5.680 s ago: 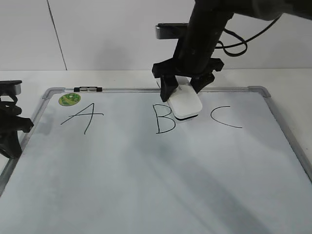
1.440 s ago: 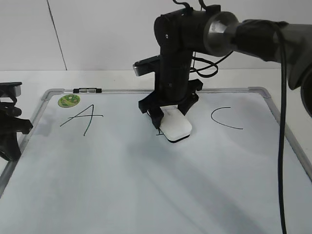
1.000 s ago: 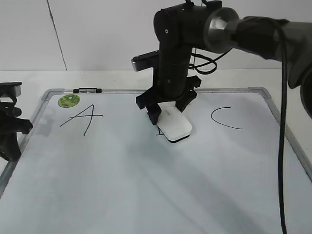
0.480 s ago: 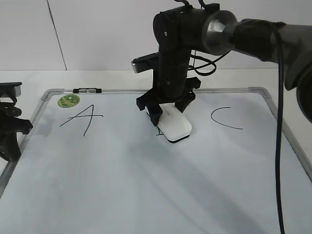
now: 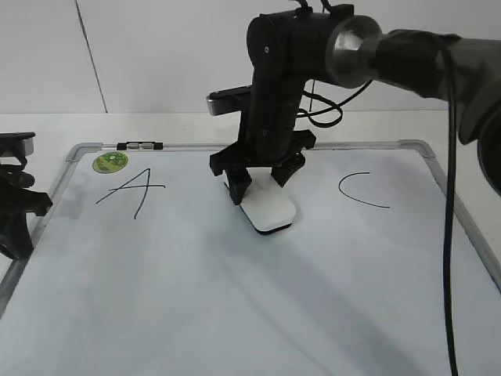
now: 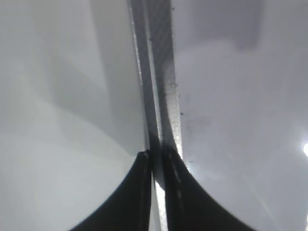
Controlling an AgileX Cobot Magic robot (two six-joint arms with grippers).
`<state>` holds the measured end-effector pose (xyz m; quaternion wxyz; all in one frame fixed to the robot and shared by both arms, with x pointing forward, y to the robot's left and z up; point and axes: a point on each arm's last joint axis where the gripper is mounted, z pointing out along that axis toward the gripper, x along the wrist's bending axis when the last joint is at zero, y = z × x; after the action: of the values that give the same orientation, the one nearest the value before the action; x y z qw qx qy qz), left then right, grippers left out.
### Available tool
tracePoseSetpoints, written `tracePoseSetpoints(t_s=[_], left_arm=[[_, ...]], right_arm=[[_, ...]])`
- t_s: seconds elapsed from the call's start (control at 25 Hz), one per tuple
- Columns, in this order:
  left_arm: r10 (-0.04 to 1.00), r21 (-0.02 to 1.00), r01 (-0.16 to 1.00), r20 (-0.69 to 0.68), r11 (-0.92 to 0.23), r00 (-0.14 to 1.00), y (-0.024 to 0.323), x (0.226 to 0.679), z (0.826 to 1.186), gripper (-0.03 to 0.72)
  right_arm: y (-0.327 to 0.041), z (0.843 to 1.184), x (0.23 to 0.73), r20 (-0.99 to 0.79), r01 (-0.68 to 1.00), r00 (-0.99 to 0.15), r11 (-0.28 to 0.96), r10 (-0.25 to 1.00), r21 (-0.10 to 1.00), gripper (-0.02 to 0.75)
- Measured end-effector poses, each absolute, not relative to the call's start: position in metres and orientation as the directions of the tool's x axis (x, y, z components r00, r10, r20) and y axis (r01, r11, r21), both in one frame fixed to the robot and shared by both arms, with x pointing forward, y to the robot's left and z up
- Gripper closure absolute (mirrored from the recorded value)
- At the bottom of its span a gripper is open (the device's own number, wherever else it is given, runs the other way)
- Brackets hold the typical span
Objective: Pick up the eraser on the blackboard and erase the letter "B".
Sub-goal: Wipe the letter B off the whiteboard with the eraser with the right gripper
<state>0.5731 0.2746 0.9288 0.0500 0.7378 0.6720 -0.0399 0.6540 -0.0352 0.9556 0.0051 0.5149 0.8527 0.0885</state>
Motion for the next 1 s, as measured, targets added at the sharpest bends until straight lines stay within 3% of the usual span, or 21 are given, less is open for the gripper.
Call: tracePoseSetpoints(t_s=[0.76, 1.0], left_arm=[[0.988, 0.02, 0.996, -0.126, -0.092, 0.094, 0.275, 0.573, 0.929, 0.66], [0.988, 0.019, 0.996, -0.126, -0.092, 0.093, 0.275, 0.573, 0.928, 0.66]], right_arm=[[-0.018, 0.953, 0.643, 0.04, 0.83, -0.548, 0.537, 0.835, 0.153, 0.176], [-0.027, 0.952, 0.651, -0.002, 0.856, -0.499, 0.493, 0.867, 0.157, 0.176]])
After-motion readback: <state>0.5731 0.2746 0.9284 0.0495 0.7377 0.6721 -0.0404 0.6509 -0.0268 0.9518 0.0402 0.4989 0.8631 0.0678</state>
